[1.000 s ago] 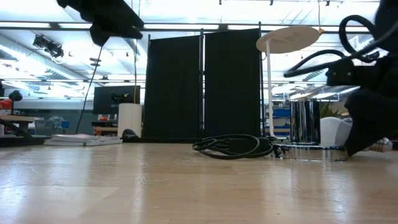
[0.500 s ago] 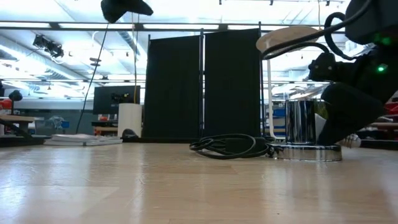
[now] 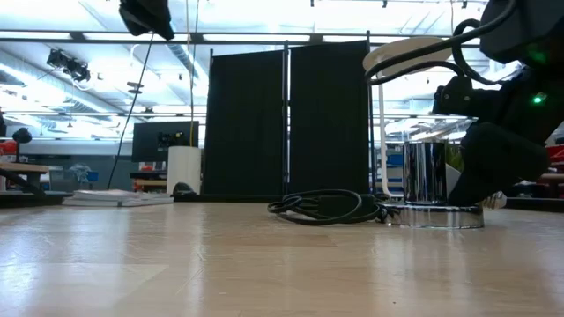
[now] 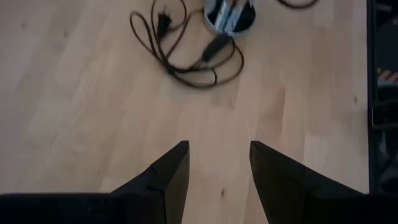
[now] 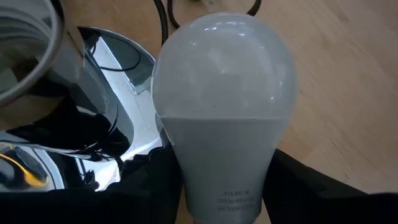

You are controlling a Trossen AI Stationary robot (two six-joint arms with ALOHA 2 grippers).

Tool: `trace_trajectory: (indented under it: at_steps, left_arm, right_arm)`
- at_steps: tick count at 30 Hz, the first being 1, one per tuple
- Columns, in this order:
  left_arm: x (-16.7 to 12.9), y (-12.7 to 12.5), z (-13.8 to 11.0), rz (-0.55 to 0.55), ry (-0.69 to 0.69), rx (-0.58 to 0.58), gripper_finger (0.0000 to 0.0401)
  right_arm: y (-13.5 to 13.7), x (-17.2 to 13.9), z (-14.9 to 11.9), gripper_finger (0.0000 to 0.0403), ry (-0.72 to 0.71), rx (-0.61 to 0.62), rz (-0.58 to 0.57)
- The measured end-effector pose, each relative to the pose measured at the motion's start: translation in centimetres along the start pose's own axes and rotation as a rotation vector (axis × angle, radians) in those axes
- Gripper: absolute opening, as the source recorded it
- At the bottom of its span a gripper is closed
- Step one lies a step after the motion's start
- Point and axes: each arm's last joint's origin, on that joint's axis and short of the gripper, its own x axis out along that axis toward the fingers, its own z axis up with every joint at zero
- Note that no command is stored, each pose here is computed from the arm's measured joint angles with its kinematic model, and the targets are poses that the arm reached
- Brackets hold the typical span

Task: Screw lightbulb
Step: Insert the lightbulb into the lamp

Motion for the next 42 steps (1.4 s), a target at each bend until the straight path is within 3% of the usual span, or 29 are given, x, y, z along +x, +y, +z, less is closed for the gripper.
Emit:
trace_trajectory:
  at_steps: [4, 9, 18, 28, 42]
  left_arm:
    - [0.0, 0.8, -0.6, 0.047, 0.079, 0.05, 0.0172]
    - [0.5, 1.2, 0.4, 0.084, 0.007, 0.048, 0.0172]
    - [2.7, 0.3, 1.9, 0.08, -0.068, 0.168, 0.0176]
    - [3.1, -0.1, 2.3, 0.102, -0.113, 0.113, 0.0209]
    - [3.3, -0.6, 2.5, 0.073, -0.141, 0.089, 0.0213]
  right_arm:
    - [0.0, 0.3, 0.5, 0.0196, -0.016, 0.006, 0.009]
    - [0.0, 0.3, 0.6, 0.0196, -0.02, 0.013, 0.013]
    - [-1.1, -1.3, 2.3, 0.0196, -0.087, 0.022, 0.048]
    - [-0.8, -3.2, 3.1, 0.0196, -0.255, -0.018, 0.078]
    - [0.0, -4.2, 2.8, 0.0196, -0.384, -0.012, 0.064]
